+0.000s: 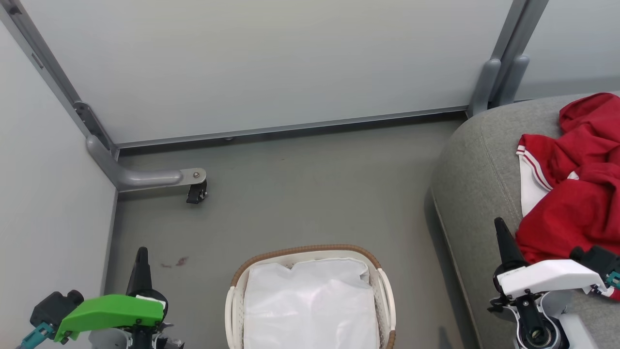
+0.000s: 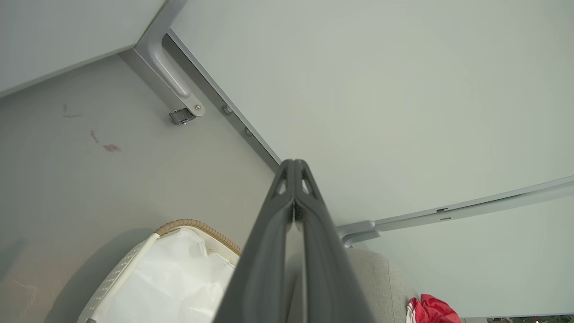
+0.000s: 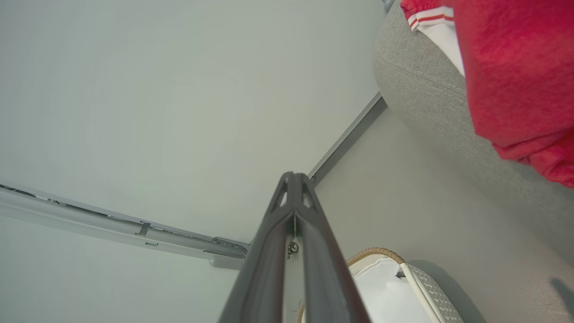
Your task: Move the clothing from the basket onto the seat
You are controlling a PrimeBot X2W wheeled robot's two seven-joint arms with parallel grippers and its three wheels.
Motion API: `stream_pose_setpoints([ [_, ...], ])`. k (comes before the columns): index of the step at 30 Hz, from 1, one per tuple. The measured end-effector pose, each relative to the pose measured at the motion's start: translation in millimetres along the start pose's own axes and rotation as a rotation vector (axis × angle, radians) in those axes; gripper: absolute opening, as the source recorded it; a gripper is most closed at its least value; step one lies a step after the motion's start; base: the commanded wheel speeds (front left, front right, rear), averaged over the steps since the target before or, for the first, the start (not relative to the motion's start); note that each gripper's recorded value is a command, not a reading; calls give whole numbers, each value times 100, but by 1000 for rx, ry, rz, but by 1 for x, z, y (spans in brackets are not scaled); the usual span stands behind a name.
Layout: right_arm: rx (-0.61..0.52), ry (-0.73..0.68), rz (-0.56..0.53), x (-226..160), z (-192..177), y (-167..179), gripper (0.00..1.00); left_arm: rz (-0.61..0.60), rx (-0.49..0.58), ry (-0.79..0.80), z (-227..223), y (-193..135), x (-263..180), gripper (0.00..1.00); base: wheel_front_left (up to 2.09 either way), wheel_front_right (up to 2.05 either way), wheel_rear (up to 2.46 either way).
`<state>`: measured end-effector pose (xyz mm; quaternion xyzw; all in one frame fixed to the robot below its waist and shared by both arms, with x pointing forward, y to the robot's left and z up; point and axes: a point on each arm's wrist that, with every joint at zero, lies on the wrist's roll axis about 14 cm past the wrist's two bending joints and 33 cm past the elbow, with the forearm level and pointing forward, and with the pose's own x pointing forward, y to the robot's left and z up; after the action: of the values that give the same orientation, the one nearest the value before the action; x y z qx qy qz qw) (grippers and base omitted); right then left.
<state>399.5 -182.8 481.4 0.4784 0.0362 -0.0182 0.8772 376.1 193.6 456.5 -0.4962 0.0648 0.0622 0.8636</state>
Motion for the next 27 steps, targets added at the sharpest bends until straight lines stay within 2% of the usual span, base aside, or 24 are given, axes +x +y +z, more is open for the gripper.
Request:
stream_pose_setpoints([
  [27,268,-12,19,-4,11,4,0,-56,-248,1,11,-14,2,0,0,0,0],
])
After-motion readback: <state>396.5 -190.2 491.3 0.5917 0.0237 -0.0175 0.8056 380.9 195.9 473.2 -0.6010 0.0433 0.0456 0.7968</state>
